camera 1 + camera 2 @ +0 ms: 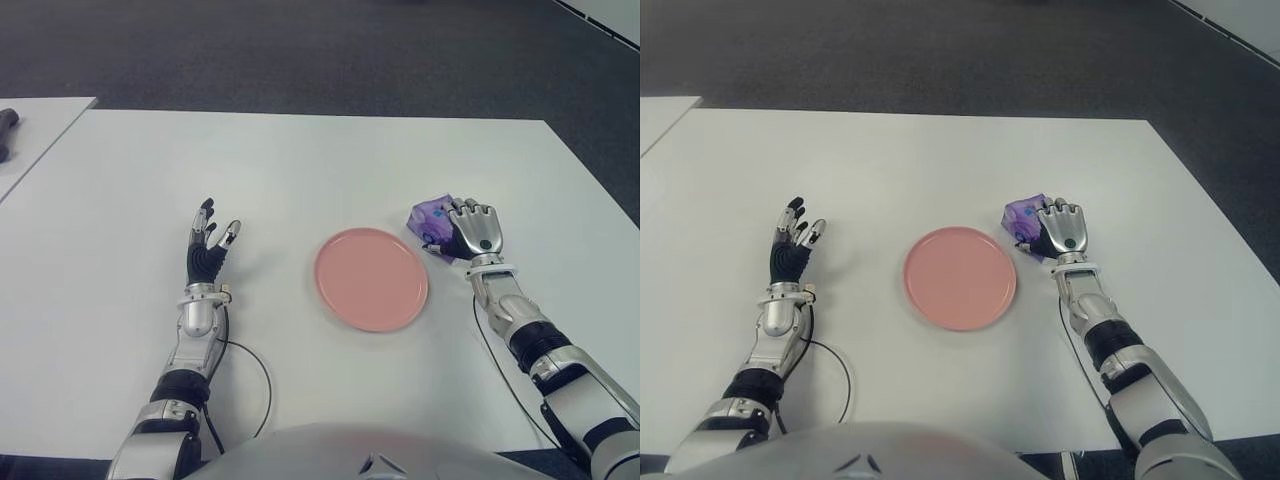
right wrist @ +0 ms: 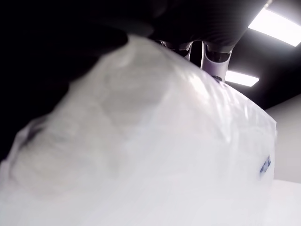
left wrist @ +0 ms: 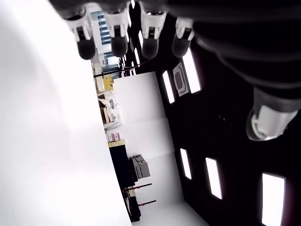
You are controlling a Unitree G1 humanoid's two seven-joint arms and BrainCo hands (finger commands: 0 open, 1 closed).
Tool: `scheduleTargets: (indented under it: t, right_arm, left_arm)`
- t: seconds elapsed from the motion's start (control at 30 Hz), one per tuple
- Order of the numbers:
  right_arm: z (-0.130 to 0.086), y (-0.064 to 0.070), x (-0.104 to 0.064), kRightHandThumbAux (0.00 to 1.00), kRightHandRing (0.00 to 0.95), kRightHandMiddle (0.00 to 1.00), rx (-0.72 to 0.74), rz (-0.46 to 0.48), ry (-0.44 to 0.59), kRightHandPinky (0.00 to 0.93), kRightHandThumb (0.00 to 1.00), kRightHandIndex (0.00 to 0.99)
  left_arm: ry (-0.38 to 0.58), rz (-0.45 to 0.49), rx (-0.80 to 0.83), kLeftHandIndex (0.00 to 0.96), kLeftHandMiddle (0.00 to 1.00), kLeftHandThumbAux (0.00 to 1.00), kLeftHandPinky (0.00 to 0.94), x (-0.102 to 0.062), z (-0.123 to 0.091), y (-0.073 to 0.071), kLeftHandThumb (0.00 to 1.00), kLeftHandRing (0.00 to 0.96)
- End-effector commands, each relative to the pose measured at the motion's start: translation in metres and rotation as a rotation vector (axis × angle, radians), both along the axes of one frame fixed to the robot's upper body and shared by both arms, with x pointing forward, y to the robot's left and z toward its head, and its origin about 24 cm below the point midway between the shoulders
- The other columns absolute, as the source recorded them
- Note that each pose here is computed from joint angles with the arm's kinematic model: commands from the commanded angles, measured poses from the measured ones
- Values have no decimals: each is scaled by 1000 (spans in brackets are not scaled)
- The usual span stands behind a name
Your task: Put the tissue paper into the plate.
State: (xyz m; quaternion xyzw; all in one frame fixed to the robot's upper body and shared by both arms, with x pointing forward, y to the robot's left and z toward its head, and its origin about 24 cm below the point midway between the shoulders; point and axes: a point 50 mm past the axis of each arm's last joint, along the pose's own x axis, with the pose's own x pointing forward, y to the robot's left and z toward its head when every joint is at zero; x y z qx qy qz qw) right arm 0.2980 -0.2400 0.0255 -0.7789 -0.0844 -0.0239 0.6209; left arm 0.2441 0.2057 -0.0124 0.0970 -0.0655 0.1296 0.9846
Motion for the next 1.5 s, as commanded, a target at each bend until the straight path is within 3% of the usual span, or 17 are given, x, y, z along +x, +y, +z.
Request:
scheduleTargets:
  t: [0.03, 0.27, 0.7, 1.5]
  right_arm:
    - [-7, 17, -17, 657, 568, 502, -13, 73, 93, 762, 956, 388]
    - [25, 30, -16, 660, 542, 500, 40, 147, -116, 814, 952, 376]
    - [28, 37, -13, 660, 529, 504, 321, 191, -362, 814, 952, 378]
    - [37, 44, -11, 659, 526, 506, 501, 258, -437, 808, 953, 381]
  left_arm:
    - [69, 14, -9, 0, 0, 447, 0, -8, -13, -1, 0, 0]
    - [74, 24, -21, 0, 0, 452, 0, -7, -14, -2, 0, 0]
    - [73, 13, -35, 0, 0, 467, 0, -6, -14, -5, 0, 0]
    - [53, 16, -11, 0, 0, 469, 0, -7, -14, -6, 0, 0]
